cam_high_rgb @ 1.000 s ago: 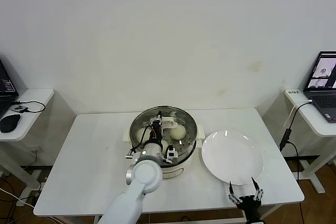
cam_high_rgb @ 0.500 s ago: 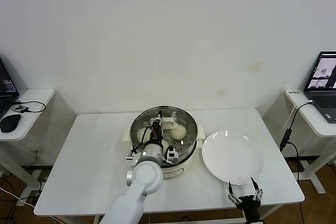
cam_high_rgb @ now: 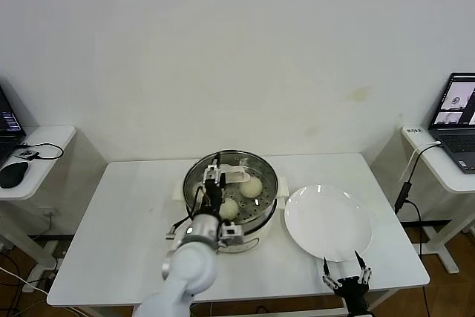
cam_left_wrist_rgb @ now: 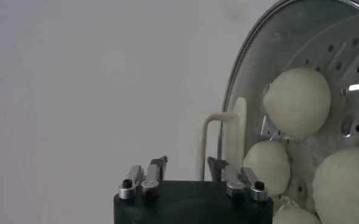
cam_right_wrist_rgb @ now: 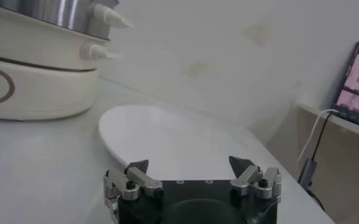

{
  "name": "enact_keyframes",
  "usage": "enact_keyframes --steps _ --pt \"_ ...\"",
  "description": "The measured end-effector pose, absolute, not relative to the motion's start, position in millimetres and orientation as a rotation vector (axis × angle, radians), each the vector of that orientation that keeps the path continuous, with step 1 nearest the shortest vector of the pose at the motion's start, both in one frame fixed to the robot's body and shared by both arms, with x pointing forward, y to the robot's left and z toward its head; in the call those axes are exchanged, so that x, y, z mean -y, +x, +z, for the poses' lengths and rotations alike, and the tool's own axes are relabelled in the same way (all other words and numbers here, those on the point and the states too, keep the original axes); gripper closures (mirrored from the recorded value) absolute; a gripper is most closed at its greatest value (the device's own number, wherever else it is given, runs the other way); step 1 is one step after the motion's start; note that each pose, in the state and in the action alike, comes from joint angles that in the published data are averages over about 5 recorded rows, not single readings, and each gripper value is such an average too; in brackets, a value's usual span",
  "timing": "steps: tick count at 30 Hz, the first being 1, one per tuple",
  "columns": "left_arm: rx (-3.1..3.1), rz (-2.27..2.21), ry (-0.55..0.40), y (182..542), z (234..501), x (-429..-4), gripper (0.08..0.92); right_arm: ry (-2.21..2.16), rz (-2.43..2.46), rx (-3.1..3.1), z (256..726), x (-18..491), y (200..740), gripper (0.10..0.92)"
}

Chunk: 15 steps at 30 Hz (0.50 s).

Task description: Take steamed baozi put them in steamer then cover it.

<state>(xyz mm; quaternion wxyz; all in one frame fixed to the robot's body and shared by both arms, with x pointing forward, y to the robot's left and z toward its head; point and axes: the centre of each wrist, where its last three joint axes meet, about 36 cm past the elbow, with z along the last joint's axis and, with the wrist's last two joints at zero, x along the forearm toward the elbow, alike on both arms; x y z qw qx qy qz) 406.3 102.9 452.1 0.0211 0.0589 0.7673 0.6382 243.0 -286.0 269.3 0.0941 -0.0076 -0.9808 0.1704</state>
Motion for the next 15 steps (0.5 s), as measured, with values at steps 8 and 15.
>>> enact_keyframes --steps 8,15 --pt "-2.587 1.653 0.252 357.1 458.3 -151.3 0.179 -0.006 0.506 2.912 270.6 286.5 239.5 0.2" --pt "-2.874 1.133 0.251 323.7 445.9 -203.6 0.177 0.031 0.484 2.927 275.3 283.7 236.3 0.2"
